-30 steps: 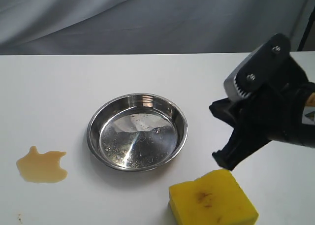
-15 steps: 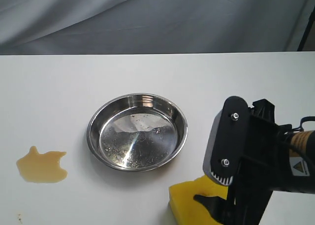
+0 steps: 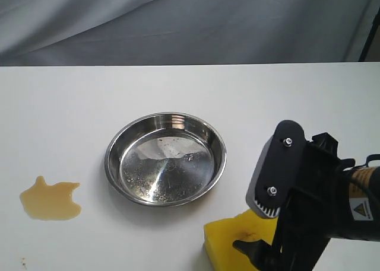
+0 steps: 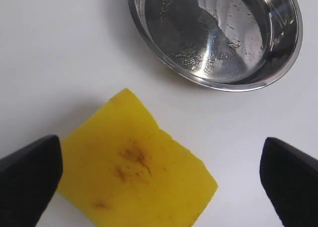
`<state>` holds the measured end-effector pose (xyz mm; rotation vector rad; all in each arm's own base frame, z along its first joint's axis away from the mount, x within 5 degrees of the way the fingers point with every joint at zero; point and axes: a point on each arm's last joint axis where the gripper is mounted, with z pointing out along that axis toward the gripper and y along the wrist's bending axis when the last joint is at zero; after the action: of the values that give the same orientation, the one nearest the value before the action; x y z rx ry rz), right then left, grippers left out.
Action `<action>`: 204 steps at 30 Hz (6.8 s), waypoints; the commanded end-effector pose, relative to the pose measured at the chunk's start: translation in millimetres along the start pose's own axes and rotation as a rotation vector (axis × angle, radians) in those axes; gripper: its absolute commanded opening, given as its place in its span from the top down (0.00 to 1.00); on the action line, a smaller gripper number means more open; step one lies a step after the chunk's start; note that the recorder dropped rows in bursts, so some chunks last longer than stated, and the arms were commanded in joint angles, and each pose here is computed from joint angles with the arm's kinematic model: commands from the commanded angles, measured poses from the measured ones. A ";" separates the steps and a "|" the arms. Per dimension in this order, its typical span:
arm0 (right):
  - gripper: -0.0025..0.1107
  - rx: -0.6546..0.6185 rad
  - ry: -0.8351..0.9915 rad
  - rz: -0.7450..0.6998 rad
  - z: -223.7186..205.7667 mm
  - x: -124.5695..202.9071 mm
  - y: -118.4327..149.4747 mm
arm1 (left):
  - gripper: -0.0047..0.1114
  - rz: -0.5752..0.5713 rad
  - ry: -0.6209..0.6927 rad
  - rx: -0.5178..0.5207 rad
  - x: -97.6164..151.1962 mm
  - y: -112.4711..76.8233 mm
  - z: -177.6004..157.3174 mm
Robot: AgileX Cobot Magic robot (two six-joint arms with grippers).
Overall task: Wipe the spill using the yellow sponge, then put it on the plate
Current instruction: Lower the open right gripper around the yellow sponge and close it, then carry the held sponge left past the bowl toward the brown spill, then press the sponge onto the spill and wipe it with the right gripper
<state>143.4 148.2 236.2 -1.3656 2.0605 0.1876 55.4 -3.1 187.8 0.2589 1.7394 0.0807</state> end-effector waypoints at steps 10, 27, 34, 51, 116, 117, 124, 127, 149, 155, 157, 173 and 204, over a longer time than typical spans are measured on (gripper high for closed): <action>0.05 -0.013 0.021 0.153 2.3 5.3 3.4 | 0.96 -0.004 -0.015 -0.003 -1.8 0.3 -0.6; 0.05 -0.008 0.013 0.279 15.8 30.0 12.9 | 0.96 -0.004 -0.015 -0.003 -1.8 0.3 -0.6; 0.05 -0.006 0.005 0.350 17.6 33.5 14.2 | 0.96 -0.004 -0.015 -0.003 -1.8 0.3 -0.6; 0.08 -0.005 -0.001 0.426 24.3 50.6 20.6 | 0.96 -0.004 -0.015 -0.003 -1.8 0.3 -0.6; 0.98 0.013 -0.002 0.478 92.0 70.5 18.7 | 0.96 -0.004 -0.015 -0.003 -1.8 0.3 -0.6; 0.98 0.014 -0.018 0.475 92.0 69.1 18.3 | 0.96 -0.004 -0.015 -0.003 -1.8 0.3 -0.6; 0.98 0.028 -0.159 0.471 90.9 57.1 14.1 | 0.96 -0.004 -0.015 -0.003 -1.8 0.3 -0.6; 0.98 0.031 -0.194 0.468 90.3 54.2 13.2 | 0.96 -0.004 -0.015 -0.003 -1.8 0.3 -0.6; 0.98 0.008 0.203 0.345 93.0 52.0 6.7 | 0.96 -0.004 -0.015 -0.003 -1.8 0.3 -0.6; 0.98 -0.003 0.310 0.451 90.6 61.0 11.3 | 0.96 -0.004 -0.015 -0.003 -1.8 0.3 -0.6; 0.98 -0.008 0.318 0.485 90.3 61.5 12.3 | 0.96 -0.004 -0.015 -0.003 -1.8 0.3 -0.6; 0.98 -0.075 0.005 0.353 93.7 23.1 41.8 | 0.96 -0.004 -0.015 -0.003 -1.8 0.3 -0.6; 0.98 -0.153 -0.082 0.198 212.2 -154.3 45.1 | 0.96 -0.004 -0.015 -0.003 -1.8 0.3 -0.6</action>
<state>228.4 372.1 148.3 -1.2211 2.1811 0.4756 55.4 -3.1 187.8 0.2589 1.7394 0.0807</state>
